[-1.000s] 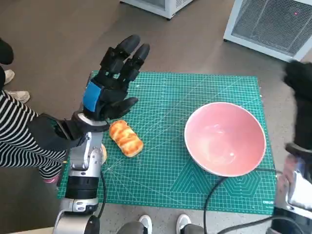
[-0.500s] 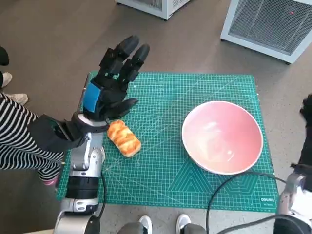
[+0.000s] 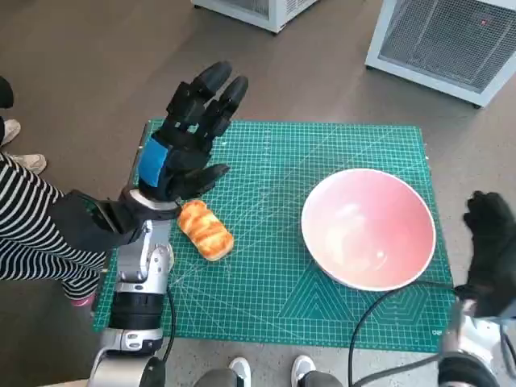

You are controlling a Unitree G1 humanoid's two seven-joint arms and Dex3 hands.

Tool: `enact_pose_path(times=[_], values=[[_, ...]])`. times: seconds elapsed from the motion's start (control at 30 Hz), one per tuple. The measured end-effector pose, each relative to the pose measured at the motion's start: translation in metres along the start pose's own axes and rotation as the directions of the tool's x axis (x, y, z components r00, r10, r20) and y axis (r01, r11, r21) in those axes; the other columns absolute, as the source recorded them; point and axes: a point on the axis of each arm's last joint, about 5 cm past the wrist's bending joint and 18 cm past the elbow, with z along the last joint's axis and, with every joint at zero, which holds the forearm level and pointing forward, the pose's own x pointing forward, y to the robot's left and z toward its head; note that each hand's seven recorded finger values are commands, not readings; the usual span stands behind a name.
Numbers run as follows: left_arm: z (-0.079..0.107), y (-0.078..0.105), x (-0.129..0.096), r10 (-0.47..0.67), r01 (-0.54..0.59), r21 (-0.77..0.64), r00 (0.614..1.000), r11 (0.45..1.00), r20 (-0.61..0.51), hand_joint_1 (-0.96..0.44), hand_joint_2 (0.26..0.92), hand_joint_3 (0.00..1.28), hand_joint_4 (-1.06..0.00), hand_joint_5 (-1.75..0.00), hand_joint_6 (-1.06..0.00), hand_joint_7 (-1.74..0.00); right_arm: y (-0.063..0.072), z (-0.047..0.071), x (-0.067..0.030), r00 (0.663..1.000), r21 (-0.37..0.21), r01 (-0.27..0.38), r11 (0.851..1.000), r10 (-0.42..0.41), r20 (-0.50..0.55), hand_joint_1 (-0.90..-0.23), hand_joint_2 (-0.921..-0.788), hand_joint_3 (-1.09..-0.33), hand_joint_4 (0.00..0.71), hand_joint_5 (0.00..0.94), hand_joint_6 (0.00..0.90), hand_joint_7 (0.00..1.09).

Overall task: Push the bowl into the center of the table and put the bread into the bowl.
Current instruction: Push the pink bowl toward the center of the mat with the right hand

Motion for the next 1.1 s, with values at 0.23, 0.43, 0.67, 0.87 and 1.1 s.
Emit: enact_pose_path(times=[0.23,0.43,0.67,0.87,1.1], values=[[0.001,0.002,-0.001,-0.006,0.006,0.012,1.0,1.0,-0.004,-0.57,0.921,0.18,-0.13,-0.03,0.0,-0.51,0.018,-0.009,-0.0027,0.997,0.055,-0.043,0.998,0.046,-0.056,-0.612,-0.921,-0.884,0.096,0.004,0.041,0.42],[0.004,0.006,-0.002,-0.006,0.006,0.029,1.0,1.0,-0.009,-0.58,0.921,0.18,-0.13,-0.03,0.0,-0.51,0.032,-0.012,-0.0024,0.993,0.095,-0.08,0.992,0.088,-0.083,-0.616,-0.921,-0.881,0.102,0.005,0.057,0.41],[0.006,0.008,-0.005,0.002,-0.002,0.04,1.0,0.999,-0.006,-0.6,0.921,0.18,-0.13,-0.03,0.0,-0.51,0.049,-0.011,0.001,0.987,0.117,-0.131,0.984,0.14,-0.081,-0.606,-0.921,-0.888,0.106,0.006,0.065,0.4],[0.007,0.008,-0.008,0.013,-0.013,0.045,1.0,0.999,-0.005,-0.61,0.921,0.17,-0.14,-0.03,0.0,-0.52,0.063,-0.007,0.005,0.98,0.133,-0.176,0.975,0.186,-0.064,-0.609,-0.921,-0.886,0.102,0.003,0.071,0.4],[0.007,0.009,-0.011,0.032,-0.031,0.053,0.999,0.998,-0.013,-0.61,0.921,0.17,-0.14,-0.03,0.0,-0.52,0.077,-0.002,0.0095,0.972,0.148,-0.224,0.963,0.232,-0.039,-0.61,-0.921,-0.886,0.097,0.0,0.068,0.39]])
